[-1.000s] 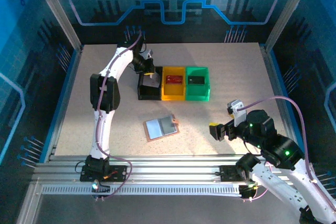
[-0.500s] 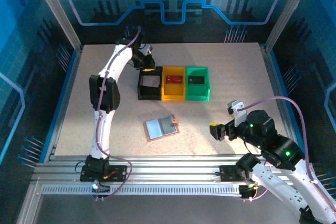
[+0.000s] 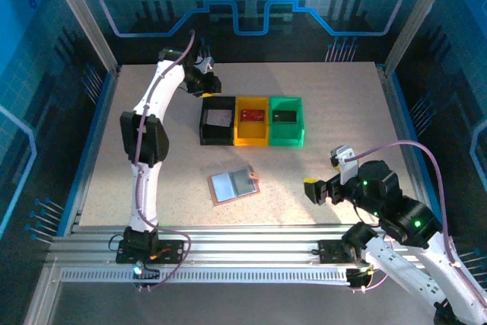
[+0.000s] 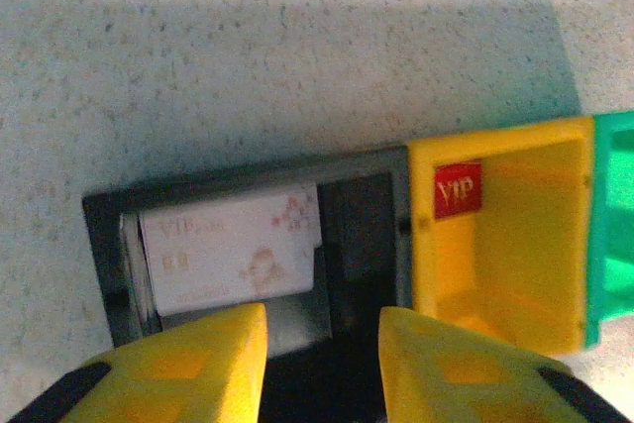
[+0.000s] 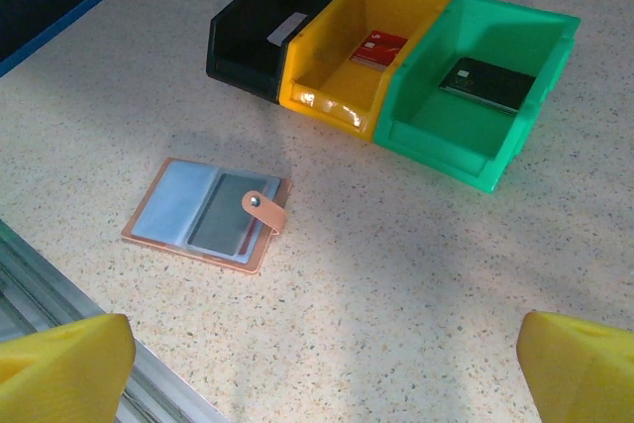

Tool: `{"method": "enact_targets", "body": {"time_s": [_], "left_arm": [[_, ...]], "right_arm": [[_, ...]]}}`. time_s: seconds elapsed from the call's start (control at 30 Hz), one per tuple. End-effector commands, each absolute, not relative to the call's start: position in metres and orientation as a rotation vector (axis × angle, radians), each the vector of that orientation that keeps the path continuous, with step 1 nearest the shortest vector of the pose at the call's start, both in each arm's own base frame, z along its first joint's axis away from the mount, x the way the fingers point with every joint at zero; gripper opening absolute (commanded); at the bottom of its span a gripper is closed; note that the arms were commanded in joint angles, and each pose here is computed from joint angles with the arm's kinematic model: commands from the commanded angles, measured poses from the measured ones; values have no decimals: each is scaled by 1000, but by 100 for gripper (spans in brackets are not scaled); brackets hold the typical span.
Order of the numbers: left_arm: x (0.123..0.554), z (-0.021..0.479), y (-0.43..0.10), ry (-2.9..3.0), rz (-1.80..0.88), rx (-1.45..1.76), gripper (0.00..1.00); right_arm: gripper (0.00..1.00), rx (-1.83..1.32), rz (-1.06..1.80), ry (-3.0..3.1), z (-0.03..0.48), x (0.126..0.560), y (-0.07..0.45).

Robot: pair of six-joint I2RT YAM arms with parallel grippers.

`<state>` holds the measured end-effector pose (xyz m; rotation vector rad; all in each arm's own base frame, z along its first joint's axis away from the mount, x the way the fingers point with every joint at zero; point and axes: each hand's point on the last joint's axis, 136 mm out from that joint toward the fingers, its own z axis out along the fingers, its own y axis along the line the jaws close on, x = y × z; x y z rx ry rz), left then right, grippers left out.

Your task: Take the credit cards out of the card holder

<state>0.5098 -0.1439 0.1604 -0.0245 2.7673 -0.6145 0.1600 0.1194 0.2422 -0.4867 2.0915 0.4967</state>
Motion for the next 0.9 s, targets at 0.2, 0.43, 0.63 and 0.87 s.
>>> {"method": "enact_targets", "body": {"time_s": [0.2, 0.43, 0.63, 0.87], "left_arm": [[393, 234, -189, 2552, -762, -185, 48], [311, 206, -199, 2501, -910, -415, 57], [262, 164, -190, 2540, -839, -626, 60], [230, 126, -179, 2642, -642, -708, 60]], "right_arm": [[100, -527, 533, 2175, 235, 159, 132], [100, -590, 579, 2308, 223, 158, 154], [100, -598, 661, 2355, 215, 159, 193], [98, -672, 590, 2421, 190, 157, 232]]}}
